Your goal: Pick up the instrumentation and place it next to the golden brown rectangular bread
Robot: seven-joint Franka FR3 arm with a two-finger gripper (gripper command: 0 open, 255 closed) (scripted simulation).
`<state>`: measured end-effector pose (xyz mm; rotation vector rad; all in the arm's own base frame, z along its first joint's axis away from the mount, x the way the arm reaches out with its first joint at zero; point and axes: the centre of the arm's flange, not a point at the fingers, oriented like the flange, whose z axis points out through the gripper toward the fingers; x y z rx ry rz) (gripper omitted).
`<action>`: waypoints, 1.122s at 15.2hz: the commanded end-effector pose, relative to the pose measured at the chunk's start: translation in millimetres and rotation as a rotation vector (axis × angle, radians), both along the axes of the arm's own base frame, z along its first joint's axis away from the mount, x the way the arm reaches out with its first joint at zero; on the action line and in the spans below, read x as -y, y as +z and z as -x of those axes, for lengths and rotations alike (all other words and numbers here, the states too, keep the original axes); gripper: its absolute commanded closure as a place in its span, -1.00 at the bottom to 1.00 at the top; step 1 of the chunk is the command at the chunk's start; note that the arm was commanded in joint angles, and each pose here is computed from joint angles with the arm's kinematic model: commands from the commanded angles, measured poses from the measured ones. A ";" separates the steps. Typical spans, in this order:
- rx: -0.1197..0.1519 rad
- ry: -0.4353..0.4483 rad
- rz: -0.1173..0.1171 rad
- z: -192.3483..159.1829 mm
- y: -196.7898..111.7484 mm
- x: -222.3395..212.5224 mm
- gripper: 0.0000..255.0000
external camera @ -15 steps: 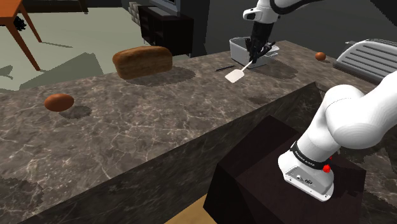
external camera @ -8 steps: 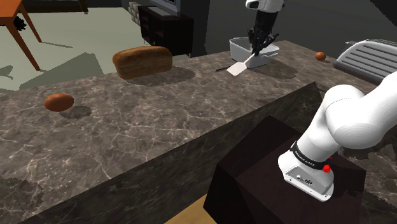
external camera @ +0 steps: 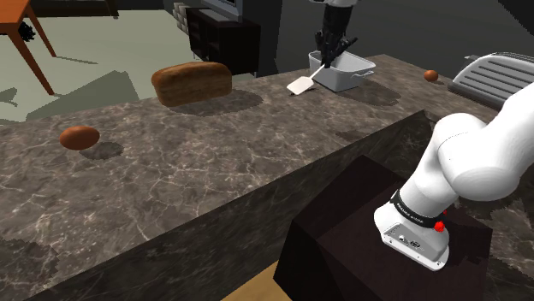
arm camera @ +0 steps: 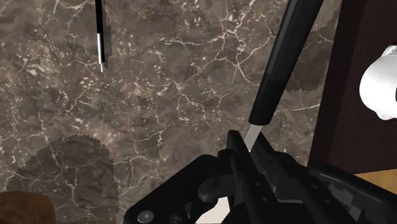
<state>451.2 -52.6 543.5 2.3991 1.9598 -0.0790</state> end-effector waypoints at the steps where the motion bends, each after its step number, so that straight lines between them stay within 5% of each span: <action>1: 0.000 0.000 0.000 -19.9 0.7 -17.7 1.00; 17: 0.000 0.000 0.000 -184.5 1.0 -150.1 1.00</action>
